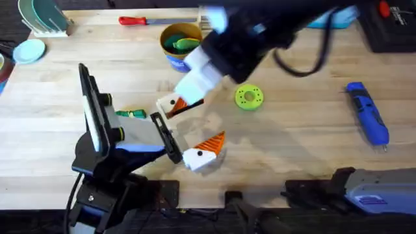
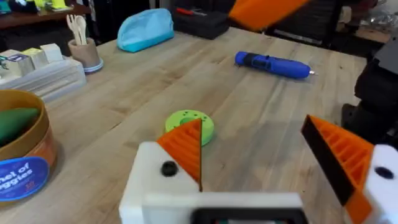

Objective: Pick up the gripper from the table and insert it into the empty holder that is missing its gripper. Then pick up a screw, insert it into the mounting hole, and use the screwdriver to tighten it. Finally, clean up the table by picking up the vegetable and placing it into the bucket.

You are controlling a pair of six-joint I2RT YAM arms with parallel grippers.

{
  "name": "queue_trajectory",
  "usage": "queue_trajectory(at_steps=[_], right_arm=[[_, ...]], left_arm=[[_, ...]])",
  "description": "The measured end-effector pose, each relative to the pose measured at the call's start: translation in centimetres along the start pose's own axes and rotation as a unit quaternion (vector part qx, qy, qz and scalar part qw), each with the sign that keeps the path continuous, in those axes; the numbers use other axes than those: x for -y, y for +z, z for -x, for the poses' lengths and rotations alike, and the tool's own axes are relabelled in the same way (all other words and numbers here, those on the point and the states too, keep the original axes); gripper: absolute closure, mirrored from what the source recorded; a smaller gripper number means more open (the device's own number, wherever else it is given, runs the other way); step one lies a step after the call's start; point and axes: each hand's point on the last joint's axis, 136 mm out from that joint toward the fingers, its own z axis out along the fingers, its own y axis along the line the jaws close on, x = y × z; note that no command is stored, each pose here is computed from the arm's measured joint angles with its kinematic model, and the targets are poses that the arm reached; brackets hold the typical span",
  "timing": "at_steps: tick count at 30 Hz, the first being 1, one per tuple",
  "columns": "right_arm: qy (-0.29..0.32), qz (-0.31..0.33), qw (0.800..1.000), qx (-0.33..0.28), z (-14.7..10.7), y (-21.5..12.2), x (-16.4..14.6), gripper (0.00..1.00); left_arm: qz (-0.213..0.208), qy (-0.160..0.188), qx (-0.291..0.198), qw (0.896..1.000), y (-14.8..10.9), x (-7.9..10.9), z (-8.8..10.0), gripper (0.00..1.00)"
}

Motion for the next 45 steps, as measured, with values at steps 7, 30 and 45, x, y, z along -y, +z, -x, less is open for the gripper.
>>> queue_trajectory(at_steps=[7, 30, 45], right_arm=[[0.057, -0.031, 0.998, 0.010, -2.2, -3.4, 4.0, 0.007], [0.156, -0.008, 0.982, 0.109, -15.2, -5.0, 3.0, 0.007], [0.028, 0.065, 0.992, 0.107, -15.2, -4.8, 0.1, 0.007]], left_arm=[[0.000, 0.001, 0.000, 1.000, 0.0, 0.0, 0.0, 0.008], [0.000, 0.001, 0.000, 1.000, 0.0, 0.0, 0.0, 0.007], [0.000, 0.001, 0.000, 1.000, 0.0, 0.0, 0.0, 0.007]])
